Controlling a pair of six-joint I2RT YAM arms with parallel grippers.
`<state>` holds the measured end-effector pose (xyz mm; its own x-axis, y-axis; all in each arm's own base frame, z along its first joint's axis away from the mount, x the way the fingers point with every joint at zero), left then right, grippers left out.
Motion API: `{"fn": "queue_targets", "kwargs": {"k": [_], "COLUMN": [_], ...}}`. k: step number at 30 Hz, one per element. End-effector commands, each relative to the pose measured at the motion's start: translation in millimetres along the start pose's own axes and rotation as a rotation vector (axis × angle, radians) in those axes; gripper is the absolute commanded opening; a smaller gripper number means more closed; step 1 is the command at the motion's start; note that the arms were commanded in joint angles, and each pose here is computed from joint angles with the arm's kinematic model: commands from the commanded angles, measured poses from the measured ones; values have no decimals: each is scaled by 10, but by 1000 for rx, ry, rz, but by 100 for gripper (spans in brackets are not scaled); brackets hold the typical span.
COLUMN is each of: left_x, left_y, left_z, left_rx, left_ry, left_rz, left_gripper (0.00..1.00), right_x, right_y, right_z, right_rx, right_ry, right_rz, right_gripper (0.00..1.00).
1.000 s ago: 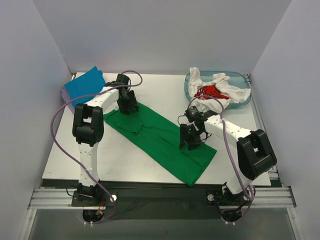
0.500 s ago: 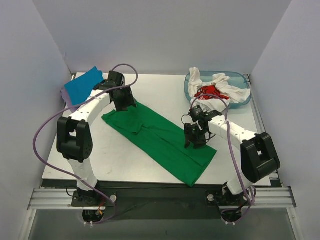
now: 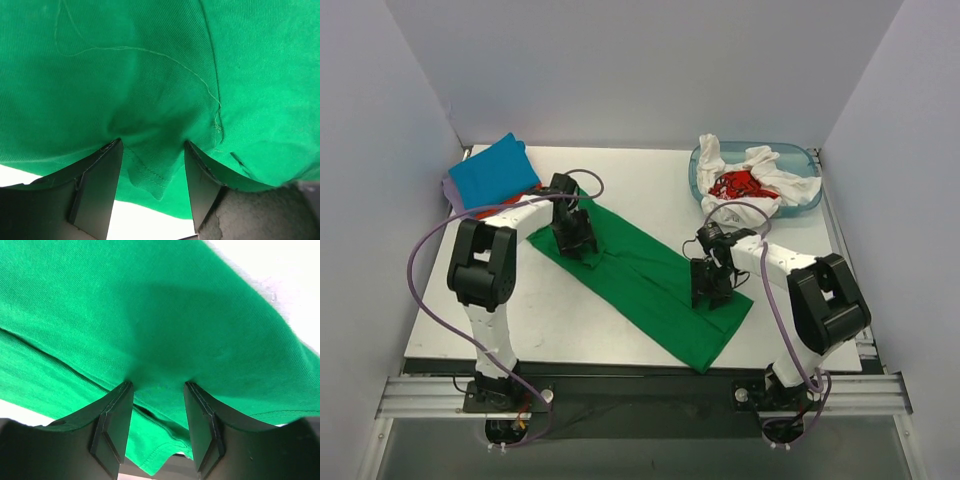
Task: Fold and stack the t-shirts
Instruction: Rotate the tshirt 90 degrees
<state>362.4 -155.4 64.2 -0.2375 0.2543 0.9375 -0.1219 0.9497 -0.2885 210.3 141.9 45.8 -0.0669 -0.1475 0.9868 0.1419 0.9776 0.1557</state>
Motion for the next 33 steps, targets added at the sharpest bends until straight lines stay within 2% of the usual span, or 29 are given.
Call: {"fn": "queue_targets", "kwargs": {"k": [1, 3, 12, 17, 21, 33], "left_x": [-161, -261, -372, -518, -534, -807], "left_y": [1, 31, -60, -100, -253, -603], "left_z": [-154, -170, -581, -760, -973, -1067], "left_rx": [-50, -66, -170, -230, -272, -382], "left_ry": [-19, 8, -9, 7, -29, -34], "left_rz": [-10, -30, -60, -67, -39, 55], "left_gripper": [63, 63, 63, 63, 62, 63], "right_x": [-218, -256, -382, -394, -413, -494], "right_y": [-81, -49, 213, 501, 714, 1208], "right_z": [180, 219, 481, 599, 673, 769], "right_rx": [-51, -77, -146, -125, -111, -85], "right_ry": [51, 60, 95, 108, 121, 133], "right_rz": [18, 4, -30, -53, -62, -75], "right_gripper": [45, 45, 45, 45, 45, 45]}}
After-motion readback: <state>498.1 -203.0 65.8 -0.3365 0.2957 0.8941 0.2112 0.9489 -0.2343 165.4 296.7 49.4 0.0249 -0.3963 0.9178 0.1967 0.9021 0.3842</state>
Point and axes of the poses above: each gripper's point midway between its finger pads, its own x axis back along the fingers, its own y axis along the line the jaws close on, z = x × y, the point moved 4 cm from there along x, back along the fingers, and after that the axes turned 8 degrees about -x, right-handed, at the moved point
